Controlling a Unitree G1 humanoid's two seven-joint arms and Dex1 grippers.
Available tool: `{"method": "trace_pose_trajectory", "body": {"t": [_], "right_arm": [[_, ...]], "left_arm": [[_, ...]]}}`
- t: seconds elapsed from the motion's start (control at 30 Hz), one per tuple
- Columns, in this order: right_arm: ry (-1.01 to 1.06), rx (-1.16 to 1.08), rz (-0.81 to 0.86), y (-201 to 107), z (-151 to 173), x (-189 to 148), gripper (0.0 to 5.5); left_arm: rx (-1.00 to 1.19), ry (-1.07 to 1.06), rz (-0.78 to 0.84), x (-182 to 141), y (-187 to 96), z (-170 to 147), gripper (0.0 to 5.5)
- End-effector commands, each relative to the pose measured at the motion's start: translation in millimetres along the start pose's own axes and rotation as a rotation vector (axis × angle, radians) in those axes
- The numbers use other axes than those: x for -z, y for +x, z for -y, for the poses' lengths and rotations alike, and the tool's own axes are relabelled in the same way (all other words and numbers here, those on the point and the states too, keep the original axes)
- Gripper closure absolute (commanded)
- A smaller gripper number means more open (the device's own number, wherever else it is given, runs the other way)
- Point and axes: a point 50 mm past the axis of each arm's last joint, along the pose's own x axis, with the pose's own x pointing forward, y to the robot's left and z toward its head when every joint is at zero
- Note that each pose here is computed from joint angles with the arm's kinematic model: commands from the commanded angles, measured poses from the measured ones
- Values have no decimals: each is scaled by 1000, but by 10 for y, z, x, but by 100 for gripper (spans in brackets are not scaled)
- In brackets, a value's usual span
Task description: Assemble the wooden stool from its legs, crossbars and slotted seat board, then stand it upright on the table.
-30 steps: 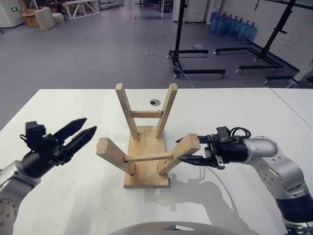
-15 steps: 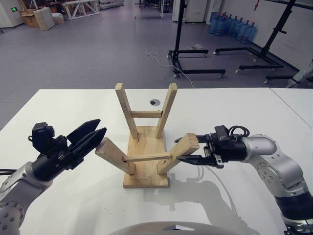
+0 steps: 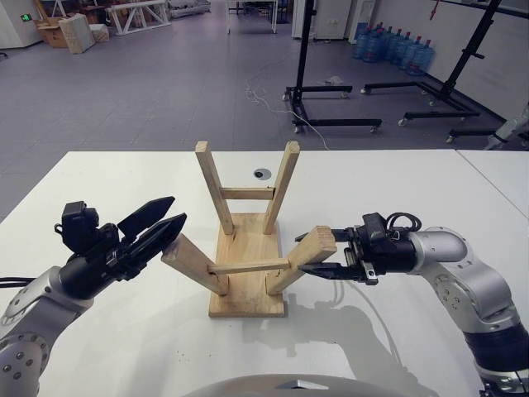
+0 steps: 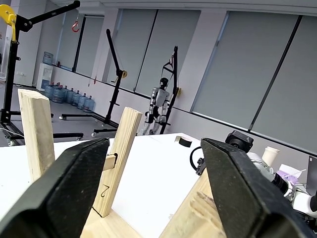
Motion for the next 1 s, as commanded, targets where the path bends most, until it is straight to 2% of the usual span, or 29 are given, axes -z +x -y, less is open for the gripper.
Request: {"method": "trace_pose_trajectory", "body": {"t": [0.03, 0.2, 0.27, 0.53, 0.63, 0.73, 1.0], "right_arm": [[-23, -15, 8, 94, -30, -9, 346], [-2, 12, -10, 103, -3, 5, 346], [23, 19, -3, 109, -1, -3, 290], [36, 67, -1, 68, 9, -21, 170], [50, 165, 73, -65, 87, -134, 117], [89, 224, 234, -166, 152, -388, 117], [96, 396, 409, -344, 265, -774, 117]], "left_arm": [[-13, -47, -157, 193, 11, 11, 213], [-12, -45, -172, 202, 34, 6, 213], [-14, -42, -177, 199, 41, -7, 213], [-30, -14, -175, 167, 98, -52, 213], [-37, 4, -156, 139, 151, -52, 213], [-37, 15, -135, 135, 224, -57, 213], [-17, 19, -144, 248, 417, -4, 213]]}}
